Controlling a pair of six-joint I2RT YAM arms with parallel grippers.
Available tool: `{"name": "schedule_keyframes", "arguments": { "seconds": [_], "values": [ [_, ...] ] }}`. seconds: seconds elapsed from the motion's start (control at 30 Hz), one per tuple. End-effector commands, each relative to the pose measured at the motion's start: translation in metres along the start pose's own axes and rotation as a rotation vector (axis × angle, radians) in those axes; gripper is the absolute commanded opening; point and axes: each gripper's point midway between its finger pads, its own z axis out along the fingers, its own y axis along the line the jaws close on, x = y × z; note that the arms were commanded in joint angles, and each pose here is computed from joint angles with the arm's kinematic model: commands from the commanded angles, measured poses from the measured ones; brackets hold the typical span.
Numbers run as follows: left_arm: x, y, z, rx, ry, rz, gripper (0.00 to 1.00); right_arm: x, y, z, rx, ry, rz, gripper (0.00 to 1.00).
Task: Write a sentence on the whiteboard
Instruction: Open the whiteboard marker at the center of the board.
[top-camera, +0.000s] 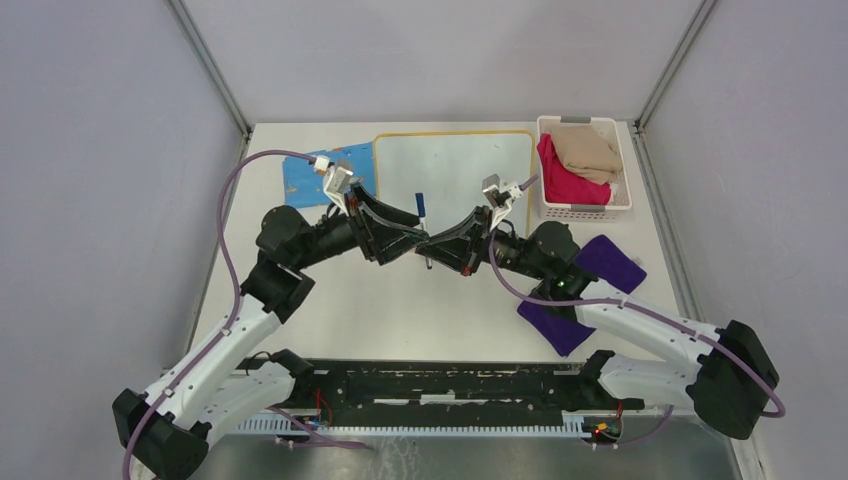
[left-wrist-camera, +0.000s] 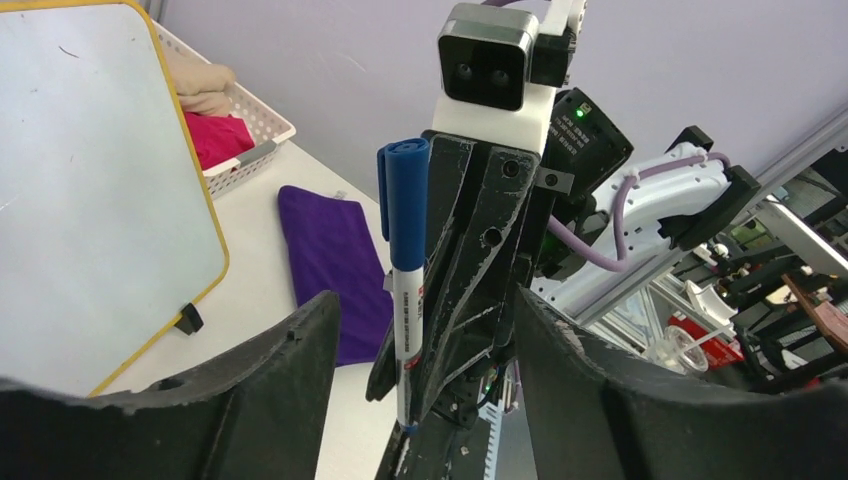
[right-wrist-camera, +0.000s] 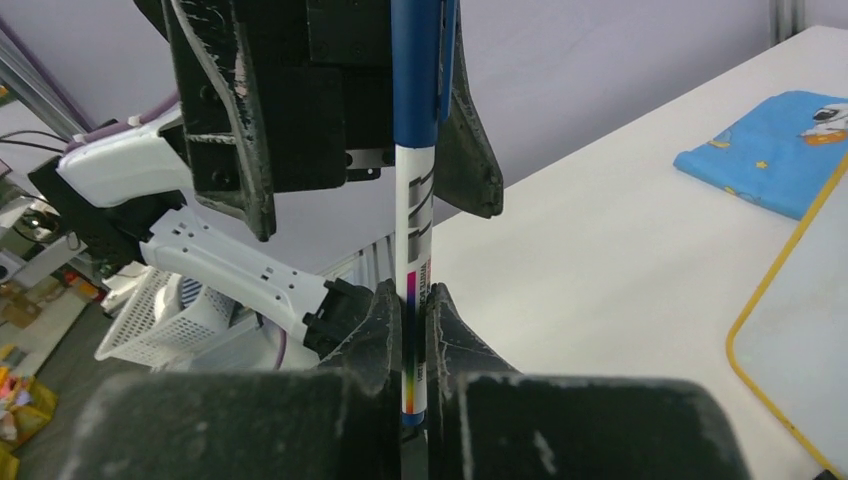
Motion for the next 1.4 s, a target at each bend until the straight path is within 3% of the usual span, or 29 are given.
{"name": "schedule_keyframes", "arguments": {
  "seconds": [0.0,0.3,0.53,1.03,1.27,1.3,1.37],
  "values": [
    [-0.02,-0.024,-0.006,0.036,-0.025,0.07,0.74,-0.028,0.02,-0.005,-0.037,-0.02,-0.182,0.0],
    [-0.032,-0.035,0.0,0.077,-0.015,0.059,0.77,-0.018,0.021,-0.02,-0.021,0.074,-0.287,0.0],
    [-0.029,-0.041,0.009,0.136,0.023,0.048,0.72,-0.016,0.023,-0.021,-0.034,0.092,-0.297,0.0],
    [-0.019,-0.04,0.01,0.145,0.047,0.035,0.39,-0.015,0.025,-0.023,-0.036,0.095,-0.303,0.0],
    [-0.016,-0.038,0.01,0.14,0.05,0.032,0.12,-0.017,0.028,-0.024,-0.048,0.091,-0.3,0.0],
    [-0.016,-0.038,0.01,0.138,0.048,0.032,0.07,-0.017,0.029,-0.024,-0.054,0.088,-0.298,0.02],
    [-0.015,-0.037,0.01,0.131,0.044,0.029,0.02,-0.02,0.032,-0.023,-0.06,0.075,-0.292,0.17]
  ]
}}
